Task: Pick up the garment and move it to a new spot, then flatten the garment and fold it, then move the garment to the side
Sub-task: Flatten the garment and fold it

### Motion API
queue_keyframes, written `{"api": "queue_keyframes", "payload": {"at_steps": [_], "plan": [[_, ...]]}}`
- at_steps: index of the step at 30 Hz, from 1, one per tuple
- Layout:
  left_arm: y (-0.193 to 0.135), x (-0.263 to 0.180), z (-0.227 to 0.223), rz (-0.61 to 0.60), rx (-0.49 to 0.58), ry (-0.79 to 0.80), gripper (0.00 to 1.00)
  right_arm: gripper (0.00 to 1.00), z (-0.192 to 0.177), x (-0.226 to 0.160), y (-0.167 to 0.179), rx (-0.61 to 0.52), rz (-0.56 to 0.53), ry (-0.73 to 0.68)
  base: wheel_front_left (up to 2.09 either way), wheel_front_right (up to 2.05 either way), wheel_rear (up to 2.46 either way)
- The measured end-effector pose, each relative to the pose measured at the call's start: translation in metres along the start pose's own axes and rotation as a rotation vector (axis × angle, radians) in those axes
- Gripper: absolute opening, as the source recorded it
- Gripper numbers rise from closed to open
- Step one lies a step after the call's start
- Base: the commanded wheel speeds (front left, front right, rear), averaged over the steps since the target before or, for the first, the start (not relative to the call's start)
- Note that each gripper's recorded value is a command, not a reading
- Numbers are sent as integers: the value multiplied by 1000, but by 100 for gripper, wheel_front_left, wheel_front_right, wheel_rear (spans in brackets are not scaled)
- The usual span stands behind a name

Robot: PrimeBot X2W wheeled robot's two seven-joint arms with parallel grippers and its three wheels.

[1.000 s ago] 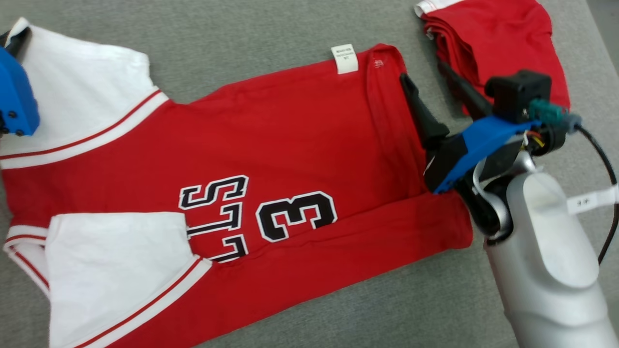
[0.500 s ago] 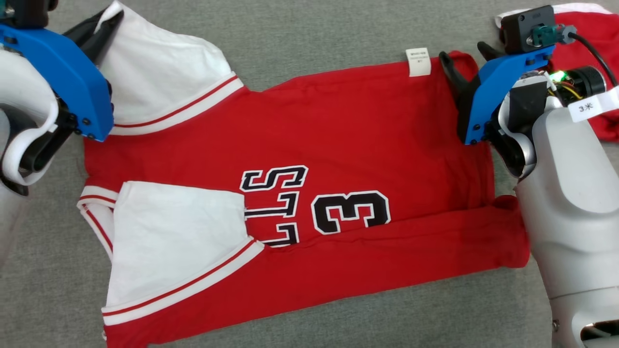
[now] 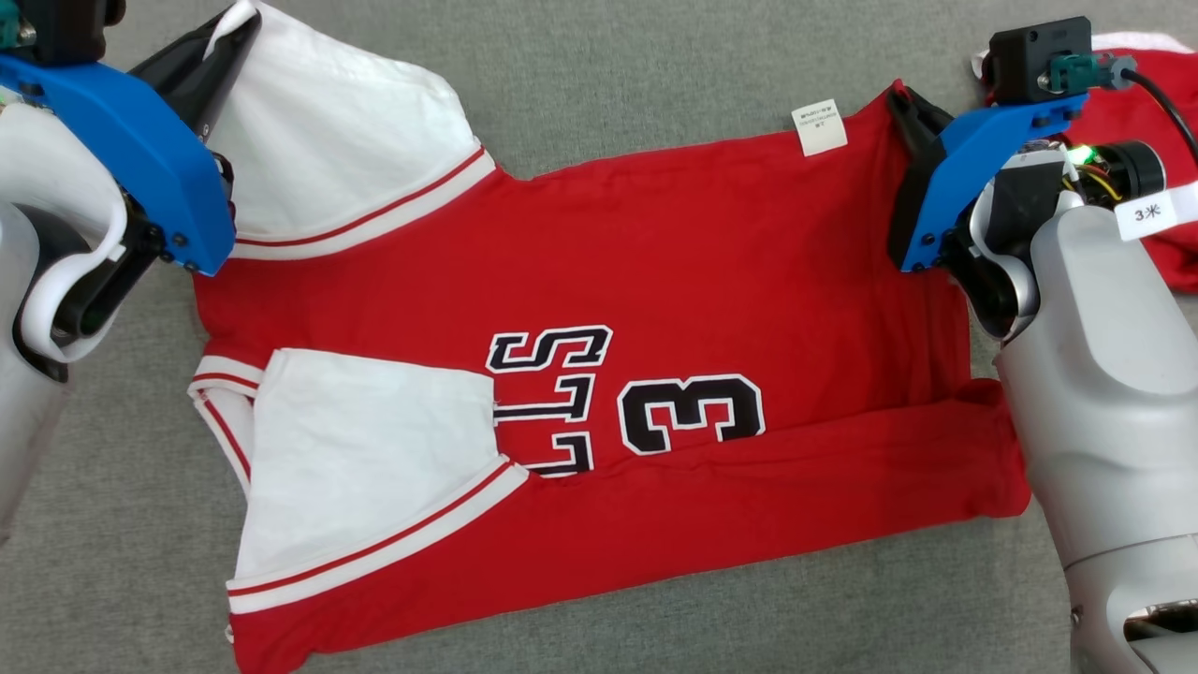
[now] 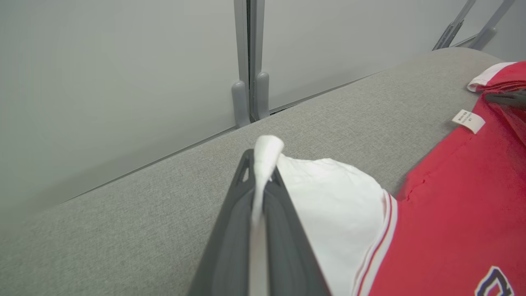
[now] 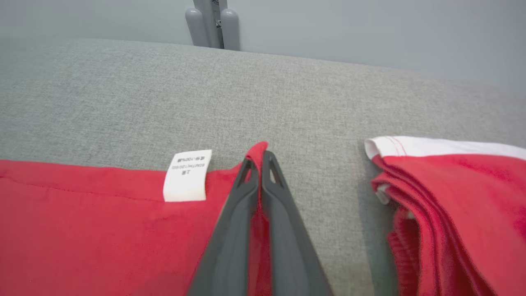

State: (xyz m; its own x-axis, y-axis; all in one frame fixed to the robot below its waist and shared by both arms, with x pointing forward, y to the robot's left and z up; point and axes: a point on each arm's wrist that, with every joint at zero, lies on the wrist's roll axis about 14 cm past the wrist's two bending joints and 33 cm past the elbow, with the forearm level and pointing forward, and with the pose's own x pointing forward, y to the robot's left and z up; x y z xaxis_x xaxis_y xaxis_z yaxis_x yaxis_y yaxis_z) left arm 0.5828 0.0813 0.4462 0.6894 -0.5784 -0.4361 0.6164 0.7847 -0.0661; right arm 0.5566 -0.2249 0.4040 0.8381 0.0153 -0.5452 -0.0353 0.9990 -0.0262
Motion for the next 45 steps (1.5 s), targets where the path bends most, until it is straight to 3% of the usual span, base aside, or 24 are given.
{"api": "queue_keyframes", "payload": {"at_steps": [5, 11, 20, 29, 30, 32, 33, 34, 35, 41, 45], "plan": [[-13, -22, 16, -17, -33, -92, 0, 0, 24, -15, 10, 9, 33, -126, 0, 0, 0], [-34, -67, 15, -18, -66, -179, 0, 0, 19, -50, 10, 45, 54, -224, 0, 0, 0], [-79, -128, -27, 10, -186, -214, 0, 0, -9, -110, -12, 128, 6, -289, 0, 0, 0], [-100, -148, -72, 56, -309, -203, 0, 0, -39, -139, -3, 195, -1, -276, 0, 0, 0], [-101, -149, -75, 62, -320, -205, 0, 3, -41, -141, -3, 196, -4, -275, 0, 0, 0], [-102, -151, -81, 76, -335, -213, 0, 36, -45, -144, -4, 197, -13, -274, 0, 0, 0], [-103, -152, -83, 81, -350, -223, 28, 50, -47, -146, -4, 200, -19, -273, 0, 0, 0], [-104, -153, -85, 90, -371, -232, 56, 90, -50, -148, -4, 207, -23, -276, 0, 0, 0], [-104, -154, -87, 101, -392, -241, 100, 100, -51, -150, -3, 212, -27, -280, 0, 0, 0], [-94, -166, -98, 202, -461, -281, 100, 100, -65, -165, -10, 240, -71, -302, 0, 0, 0], [-74, -177, -82, 312, -459, -372, 100, 100, -69, -171, -14, 261, -94, -314, 0, 0, 0]]}}
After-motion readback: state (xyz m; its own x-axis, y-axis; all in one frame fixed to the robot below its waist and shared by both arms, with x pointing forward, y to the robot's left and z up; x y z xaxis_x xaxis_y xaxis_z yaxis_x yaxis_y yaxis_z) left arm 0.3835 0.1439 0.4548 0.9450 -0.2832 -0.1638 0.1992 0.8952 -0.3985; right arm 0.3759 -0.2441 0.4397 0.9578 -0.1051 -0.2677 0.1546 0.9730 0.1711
